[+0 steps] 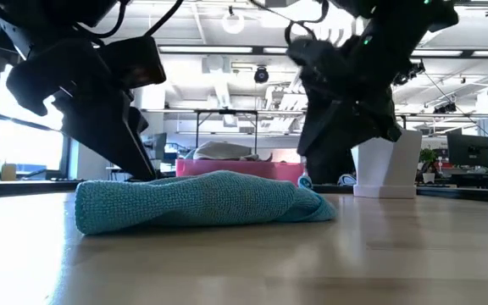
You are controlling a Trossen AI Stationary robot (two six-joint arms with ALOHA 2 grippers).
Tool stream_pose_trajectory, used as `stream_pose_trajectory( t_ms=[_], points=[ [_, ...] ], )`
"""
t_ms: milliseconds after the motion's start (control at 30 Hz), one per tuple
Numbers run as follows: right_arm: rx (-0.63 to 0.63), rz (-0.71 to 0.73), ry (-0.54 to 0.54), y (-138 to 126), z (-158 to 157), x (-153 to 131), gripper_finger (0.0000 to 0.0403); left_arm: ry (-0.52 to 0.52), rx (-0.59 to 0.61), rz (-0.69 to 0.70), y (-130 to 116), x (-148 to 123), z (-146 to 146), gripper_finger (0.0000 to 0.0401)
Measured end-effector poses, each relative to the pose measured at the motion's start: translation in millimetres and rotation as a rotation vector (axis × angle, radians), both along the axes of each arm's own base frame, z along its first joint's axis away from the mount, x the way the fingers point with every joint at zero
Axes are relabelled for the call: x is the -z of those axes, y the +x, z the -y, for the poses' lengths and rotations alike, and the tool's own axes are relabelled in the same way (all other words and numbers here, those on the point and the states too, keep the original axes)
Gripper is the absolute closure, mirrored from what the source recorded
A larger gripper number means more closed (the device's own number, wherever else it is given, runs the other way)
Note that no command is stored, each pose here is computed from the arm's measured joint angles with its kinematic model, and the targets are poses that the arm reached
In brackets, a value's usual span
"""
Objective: Fold microfiber towels
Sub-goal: Fold the blue microfiber cloth
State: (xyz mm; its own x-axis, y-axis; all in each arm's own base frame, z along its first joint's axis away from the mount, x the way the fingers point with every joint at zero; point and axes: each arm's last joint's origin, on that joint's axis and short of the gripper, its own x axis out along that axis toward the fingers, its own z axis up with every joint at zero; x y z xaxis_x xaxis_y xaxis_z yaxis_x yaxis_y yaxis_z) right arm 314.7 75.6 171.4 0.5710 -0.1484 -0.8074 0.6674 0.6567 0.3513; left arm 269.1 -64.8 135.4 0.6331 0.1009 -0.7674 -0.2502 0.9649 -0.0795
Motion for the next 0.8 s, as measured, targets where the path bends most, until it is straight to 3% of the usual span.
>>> stream_pose_trajectory(
  t_ms=[167, 367, 633, 800],
  points=[
    [0.102, -0.032, 0.034, 2.3, 17.4, 5.6, 0.0231, 0.034, 0.023, -0.002, 0.2, -0.1, -0.8, 0.0264],
    [0.076, -0.011, 0.134, 14.8, 26.7, 16.1, 0.0219, 0.043, 0.029, -0.014, -0.7, 0.6, -1.2, 0.0263],
    [0.051, -0.07, 0.187, 14.0, 28.5, 24.0, 0.0221, 0.045, 0.029, -0.025, -1.5, 1.4, -1.4, 0.0263],
    [0.004, -0.073, 0.162, 13.7, 25.8, 23.9, 0.0253, 0.048, 0.026, -0.024, -1.5, 1.4, -1.5, 0.0263]
  ],
)
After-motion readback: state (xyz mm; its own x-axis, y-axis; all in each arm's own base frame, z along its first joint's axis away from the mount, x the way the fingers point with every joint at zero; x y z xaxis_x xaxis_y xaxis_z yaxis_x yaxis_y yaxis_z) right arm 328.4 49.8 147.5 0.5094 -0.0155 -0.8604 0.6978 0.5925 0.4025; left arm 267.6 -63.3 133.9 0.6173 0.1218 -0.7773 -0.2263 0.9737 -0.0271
